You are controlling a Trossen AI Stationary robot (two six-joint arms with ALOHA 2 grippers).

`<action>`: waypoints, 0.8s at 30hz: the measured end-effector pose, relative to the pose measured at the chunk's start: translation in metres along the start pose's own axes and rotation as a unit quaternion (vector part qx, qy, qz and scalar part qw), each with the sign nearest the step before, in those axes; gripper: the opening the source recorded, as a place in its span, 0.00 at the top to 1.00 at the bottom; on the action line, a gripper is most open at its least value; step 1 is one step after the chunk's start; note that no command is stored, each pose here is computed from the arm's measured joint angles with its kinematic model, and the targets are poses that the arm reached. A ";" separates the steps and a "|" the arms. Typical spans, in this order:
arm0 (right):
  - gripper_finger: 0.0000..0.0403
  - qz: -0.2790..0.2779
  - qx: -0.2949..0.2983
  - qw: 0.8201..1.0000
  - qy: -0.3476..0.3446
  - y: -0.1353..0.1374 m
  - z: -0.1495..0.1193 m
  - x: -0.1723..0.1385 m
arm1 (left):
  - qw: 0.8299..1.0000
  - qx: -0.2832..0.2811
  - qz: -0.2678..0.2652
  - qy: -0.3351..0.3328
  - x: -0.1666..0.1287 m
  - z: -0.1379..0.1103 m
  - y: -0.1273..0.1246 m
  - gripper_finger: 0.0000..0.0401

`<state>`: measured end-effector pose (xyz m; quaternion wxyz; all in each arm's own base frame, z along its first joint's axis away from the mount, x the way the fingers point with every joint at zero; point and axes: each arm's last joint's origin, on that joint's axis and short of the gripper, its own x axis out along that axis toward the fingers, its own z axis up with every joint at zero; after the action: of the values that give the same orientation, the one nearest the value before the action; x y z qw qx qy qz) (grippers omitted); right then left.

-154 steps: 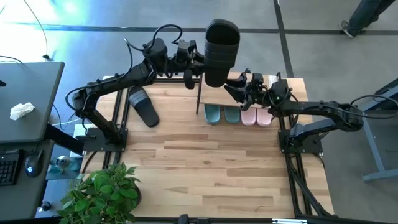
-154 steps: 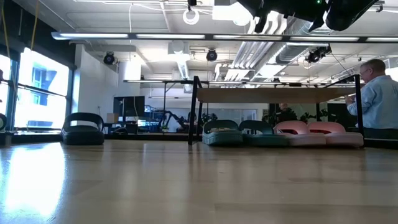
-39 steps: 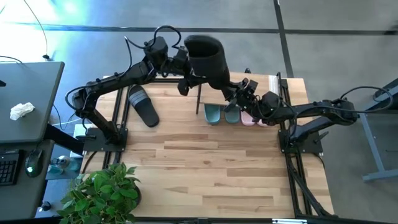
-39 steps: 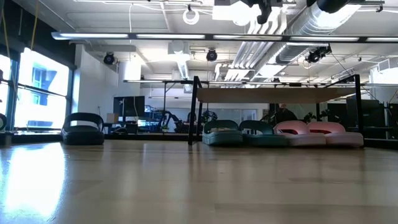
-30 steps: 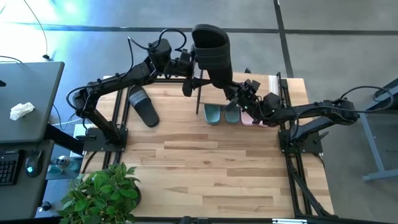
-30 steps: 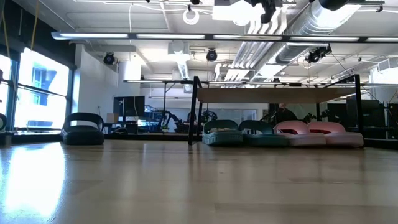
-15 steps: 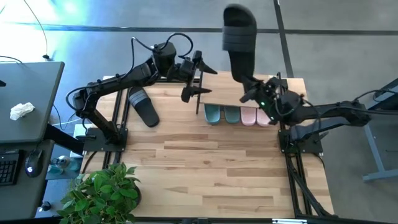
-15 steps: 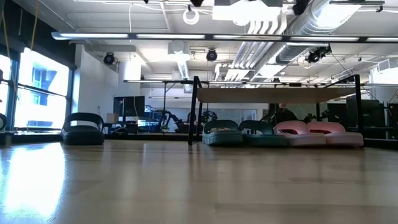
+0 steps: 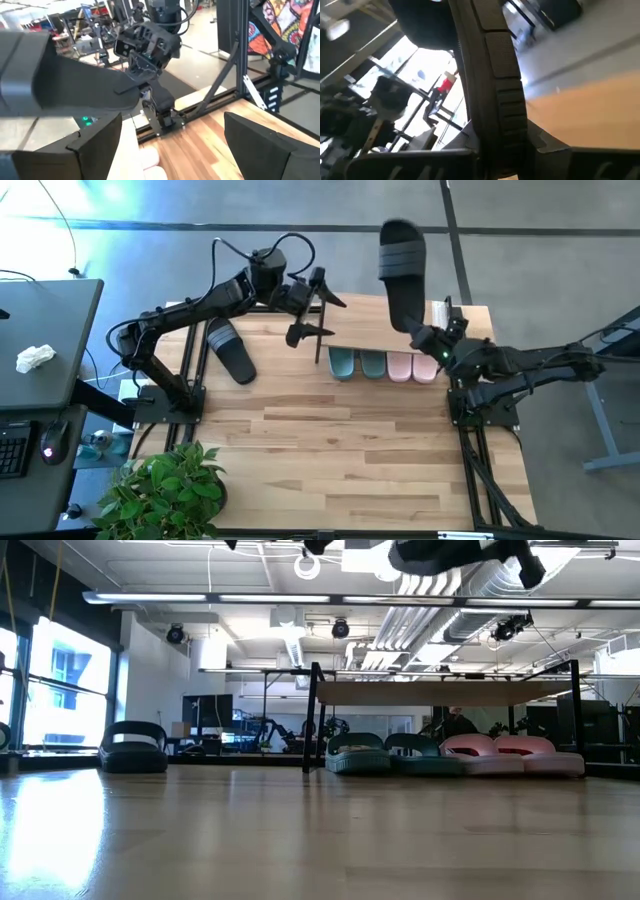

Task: Pick and place slides into the shelf
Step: Put the right black slide on the shelf

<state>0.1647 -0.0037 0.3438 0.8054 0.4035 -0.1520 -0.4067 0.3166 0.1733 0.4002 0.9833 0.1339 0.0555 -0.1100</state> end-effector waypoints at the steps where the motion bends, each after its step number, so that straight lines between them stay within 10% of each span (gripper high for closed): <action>1: 0.90 -0.010 0.016 1.000 0.009 -0.003 -0.002 -0.001 | 1.000 0.000 -0.002 0.004 0.000 -0.001 0.000 0.18; 12: 0.90 -0.102 0.170 0.978 0.067 -0.027 -0.030 -0.009 | 0.998 -0.010 -0.029 0.060 -0.001 -0.015 -0.007 0.18; 24: 0.91 -0.170 0.177 0.966 0.077 -0.038 -0.051 0.003 | 0.996 -0.006 -0.038 0.075 -0.002 -0.018 -0.009 0.18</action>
<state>0.1761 0.0080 0.2821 0.6491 0.5899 -0.0888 -0.4720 0.3114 0.1699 0.3809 0.9723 0.1338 0.1345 -0.1363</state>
